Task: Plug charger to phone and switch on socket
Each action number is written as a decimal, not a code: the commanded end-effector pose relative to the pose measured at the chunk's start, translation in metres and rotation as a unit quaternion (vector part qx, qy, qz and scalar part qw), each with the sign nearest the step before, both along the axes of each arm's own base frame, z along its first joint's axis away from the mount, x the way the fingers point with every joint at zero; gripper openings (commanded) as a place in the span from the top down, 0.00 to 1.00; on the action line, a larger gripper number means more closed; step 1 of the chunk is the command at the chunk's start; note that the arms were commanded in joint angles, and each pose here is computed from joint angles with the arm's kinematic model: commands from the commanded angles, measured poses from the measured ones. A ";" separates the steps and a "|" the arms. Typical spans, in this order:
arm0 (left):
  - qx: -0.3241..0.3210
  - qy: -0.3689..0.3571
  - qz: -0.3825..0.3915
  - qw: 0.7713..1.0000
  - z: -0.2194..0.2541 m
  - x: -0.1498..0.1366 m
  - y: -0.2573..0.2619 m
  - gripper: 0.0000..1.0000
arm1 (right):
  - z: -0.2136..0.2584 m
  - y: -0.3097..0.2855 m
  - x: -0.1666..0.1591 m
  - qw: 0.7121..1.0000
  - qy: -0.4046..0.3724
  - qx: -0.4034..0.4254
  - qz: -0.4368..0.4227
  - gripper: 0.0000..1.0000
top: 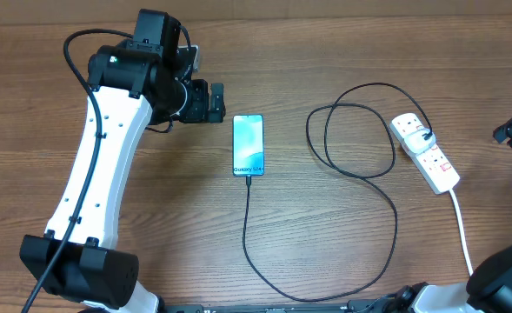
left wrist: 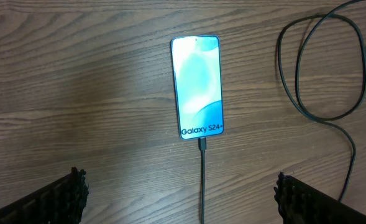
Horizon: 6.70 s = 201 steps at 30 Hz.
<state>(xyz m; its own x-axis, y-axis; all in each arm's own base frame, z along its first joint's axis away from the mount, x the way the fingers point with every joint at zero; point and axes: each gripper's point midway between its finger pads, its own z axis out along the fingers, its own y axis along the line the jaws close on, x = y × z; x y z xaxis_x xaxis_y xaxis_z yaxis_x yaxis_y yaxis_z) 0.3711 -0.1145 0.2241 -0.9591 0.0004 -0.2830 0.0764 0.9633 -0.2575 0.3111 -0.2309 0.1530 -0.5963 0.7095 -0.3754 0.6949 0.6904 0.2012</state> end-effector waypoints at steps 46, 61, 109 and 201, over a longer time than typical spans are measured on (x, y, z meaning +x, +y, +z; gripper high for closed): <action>-0.001 -0.019 0.004 1.000 0.013 0.000 0.001 0.00 | -0.125 0.056 0.051 0.982 0.132 0.034 0.128 0.00; -0.001 -0.019 0.004 1.000 0.013 0.000 0.001 0.00 | -0.133 0.061 0.042 0.980 0.146 0.045 0.129 0.00; -0.001 -0.019 0.004 1.000 0.013 0.000 0.001 0.00 | -0.061 0.042 0.050 0.989 0.114 -0.013 0.089 0.00; -0.001 -0.019 0.004 1.000 0.013 0.000 0.001 0.00 | -0.129 0.053 0.045 0.985 0.127 0.072 0.093 0.00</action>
